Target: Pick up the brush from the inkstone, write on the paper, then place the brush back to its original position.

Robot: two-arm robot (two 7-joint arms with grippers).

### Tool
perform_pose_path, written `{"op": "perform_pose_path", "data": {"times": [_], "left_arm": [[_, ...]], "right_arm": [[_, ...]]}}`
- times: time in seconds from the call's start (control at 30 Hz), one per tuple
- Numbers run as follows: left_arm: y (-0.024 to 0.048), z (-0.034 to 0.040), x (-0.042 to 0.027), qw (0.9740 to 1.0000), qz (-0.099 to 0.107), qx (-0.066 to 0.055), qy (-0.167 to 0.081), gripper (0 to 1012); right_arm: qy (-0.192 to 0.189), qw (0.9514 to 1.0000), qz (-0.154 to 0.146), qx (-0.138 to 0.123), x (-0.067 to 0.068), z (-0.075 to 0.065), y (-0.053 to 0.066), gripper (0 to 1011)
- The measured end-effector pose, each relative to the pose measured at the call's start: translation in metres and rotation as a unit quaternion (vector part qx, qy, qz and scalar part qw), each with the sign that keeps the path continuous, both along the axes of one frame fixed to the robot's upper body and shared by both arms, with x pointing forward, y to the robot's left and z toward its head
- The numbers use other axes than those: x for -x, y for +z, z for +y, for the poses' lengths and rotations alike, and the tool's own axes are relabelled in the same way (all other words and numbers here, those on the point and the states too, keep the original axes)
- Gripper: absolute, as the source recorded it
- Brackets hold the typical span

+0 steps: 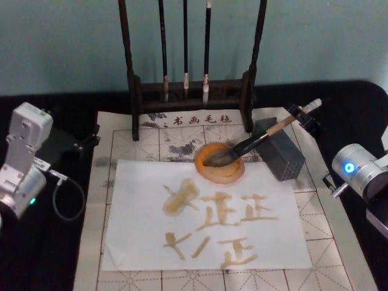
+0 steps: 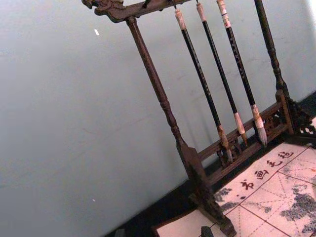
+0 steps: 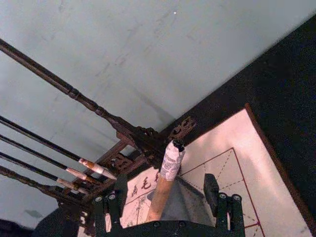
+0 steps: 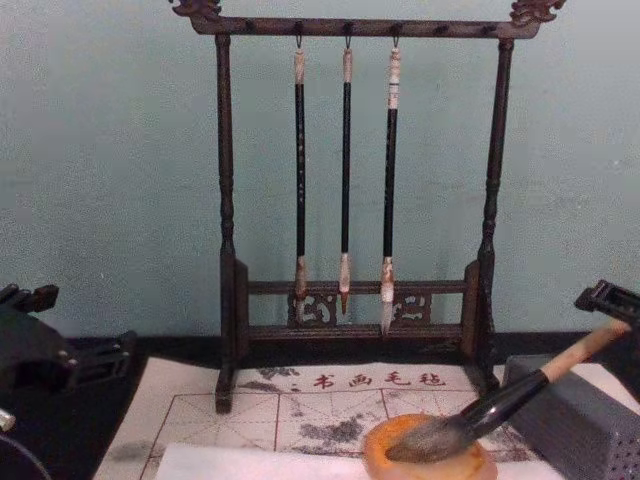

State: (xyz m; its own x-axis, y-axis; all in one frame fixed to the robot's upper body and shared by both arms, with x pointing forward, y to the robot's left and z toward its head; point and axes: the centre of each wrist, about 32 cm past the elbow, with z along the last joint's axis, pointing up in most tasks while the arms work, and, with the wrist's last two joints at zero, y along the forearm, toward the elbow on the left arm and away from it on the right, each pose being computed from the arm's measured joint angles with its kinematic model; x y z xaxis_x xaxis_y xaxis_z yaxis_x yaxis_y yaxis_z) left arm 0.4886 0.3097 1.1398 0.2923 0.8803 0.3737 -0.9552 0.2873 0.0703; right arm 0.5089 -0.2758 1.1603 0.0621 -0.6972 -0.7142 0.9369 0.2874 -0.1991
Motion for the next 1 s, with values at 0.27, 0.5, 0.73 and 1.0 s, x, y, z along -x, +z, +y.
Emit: {"op": "perform_pose_path", "data": {"times": [0.27,0.5,0.73,1.0], "left_arm": [[0.0000,0.0000,0.0000,1.0000,0.000,0.000,0.000,1001],[0.0000,0.0000,0.0000,1.0000,0.000,0.000,0.000,1001],[0.0000,0.0000,0.0000,1.0000,0.000,0.000,0.000,1001],[0.0000,0.0000,0.0000,1.0000,0.000,0.000,0.000,1001]], "right_arm": [[-0.009,0.9997,0.013,-0.020,0.0003,0.0032,0.0002,1002],[-0.015,0.9989,0.019,-0.039,0.0013,0.0046,0.0007,1002],[-0.014,0.9985,0.021,-0.049,0.0012,0.0078,0.0009,1002],[-0.017,0.9979,0.024,-0.058,-0.0014,0.0091,0.0007,1002]]}}
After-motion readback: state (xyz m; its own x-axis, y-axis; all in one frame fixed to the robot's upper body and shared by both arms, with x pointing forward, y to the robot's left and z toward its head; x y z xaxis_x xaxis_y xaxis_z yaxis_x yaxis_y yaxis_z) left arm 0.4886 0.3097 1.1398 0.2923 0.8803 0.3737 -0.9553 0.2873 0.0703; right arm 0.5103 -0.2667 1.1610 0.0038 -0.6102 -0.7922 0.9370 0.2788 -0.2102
